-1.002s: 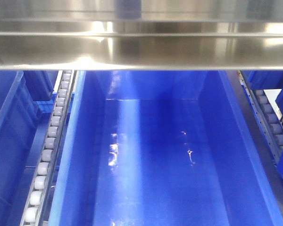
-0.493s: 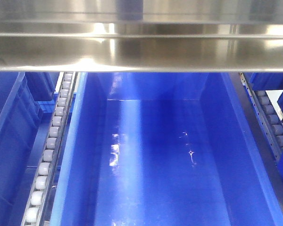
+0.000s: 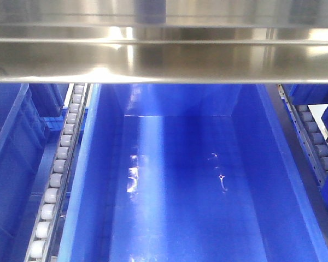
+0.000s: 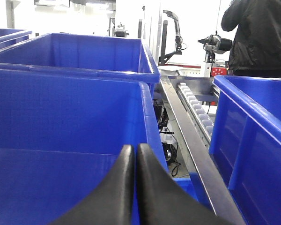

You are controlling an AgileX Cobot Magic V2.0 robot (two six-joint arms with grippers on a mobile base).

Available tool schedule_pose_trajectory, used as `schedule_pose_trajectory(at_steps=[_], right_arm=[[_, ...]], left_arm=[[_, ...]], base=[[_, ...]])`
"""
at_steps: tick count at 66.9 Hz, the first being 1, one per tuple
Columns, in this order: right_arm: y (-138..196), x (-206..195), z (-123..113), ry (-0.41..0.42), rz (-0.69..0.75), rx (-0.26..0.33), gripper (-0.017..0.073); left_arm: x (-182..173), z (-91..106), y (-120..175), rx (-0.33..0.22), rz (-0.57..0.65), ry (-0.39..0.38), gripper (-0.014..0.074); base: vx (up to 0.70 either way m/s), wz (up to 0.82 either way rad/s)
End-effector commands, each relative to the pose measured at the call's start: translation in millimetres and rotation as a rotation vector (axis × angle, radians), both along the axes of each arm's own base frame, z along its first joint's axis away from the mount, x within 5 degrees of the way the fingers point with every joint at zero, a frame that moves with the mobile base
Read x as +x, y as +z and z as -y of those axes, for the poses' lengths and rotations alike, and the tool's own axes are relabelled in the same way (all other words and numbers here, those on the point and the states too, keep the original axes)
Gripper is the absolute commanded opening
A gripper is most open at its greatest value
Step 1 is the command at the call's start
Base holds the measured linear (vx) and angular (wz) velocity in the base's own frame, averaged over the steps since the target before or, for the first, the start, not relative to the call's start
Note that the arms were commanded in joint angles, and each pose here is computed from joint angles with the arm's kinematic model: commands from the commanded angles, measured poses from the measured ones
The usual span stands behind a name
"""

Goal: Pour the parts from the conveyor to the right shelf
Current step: 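Turn and stop facing an empty blue bin on the shelf, then lower the right gripper with the block into the blue bin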

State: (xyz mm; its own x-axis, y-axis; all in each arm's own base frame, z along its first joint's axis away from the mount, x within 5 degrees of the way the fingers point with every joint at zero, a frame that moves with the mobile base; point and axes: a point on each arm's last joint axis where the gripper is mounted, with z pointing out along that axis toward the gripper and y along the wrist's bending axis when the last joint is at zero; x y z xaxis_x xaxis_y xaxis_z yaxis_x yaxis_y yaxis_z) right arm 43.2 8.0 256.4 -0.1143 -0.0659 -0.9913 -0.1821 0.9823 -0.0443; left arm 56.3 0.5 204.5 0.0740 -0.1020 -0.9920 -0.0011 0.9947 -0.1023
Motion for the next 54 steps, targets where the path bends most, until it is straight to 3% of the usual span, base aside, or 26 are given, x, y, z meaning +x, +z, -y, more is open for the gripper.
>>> schedule_pose_trajectory(at_steps=[1,8,13,15,28,35,42,54], right_arm=[[16.6,-0.6,0.2,0.0,0.105,0.009,-0.0001],[19.1,-0.6,0.2,0.0,0.132,0.02,-0.0001],[19.9,-1.1,-1.1,0.008,0.109,0.111,-0.0001],[19.7,-1.2,-1.5,0.012,0.095,0.121,-0.0001],[34.2,7.9,-3.4,0.018,0.021,0.037,-0.0001],[45.1,19.7,-5.9,0.023,-0.02,0.029,0.0001],[54.5,31.0,-14.1,0.098,-0.052,0.035,0.0004],[69.4,57.6,-36.3,0.249,-0.117,-0.066,0.0008]], left_arm=[[-0.3,0.4,-1.4,-0.015,0.063,-0.007,-0.0006],[-0.3,0.4,-1.4,-0.015,0.063,-0.007,-0.0006],[-0.3,0.4,-1.4,-0.015,0.063,-0.007,-0.0006],[-0.3,0.4,-1.4,-0.015,0.063,-0.007,-0.0006],[-0.3,0.4,-1.4,-0.015,0.063,-0.007,-0.0006],[-0.3,0.4,-1.4,-0.015,0.063,-0.007,-0.0006],[-0.3,0.4,-1.4,-0.015,0.063,-0.007,-0.0006],[-0.3,0.4,-1.4,-0.015,0.063,-0.007,-0.0006]], base=[[0.0,0.0],[0.0,0.0],[0.0,0.0],[0.0,0.0],[0.0,0.0],[0.0,0.0],[0.0,0.0],[0.0,0.0]])
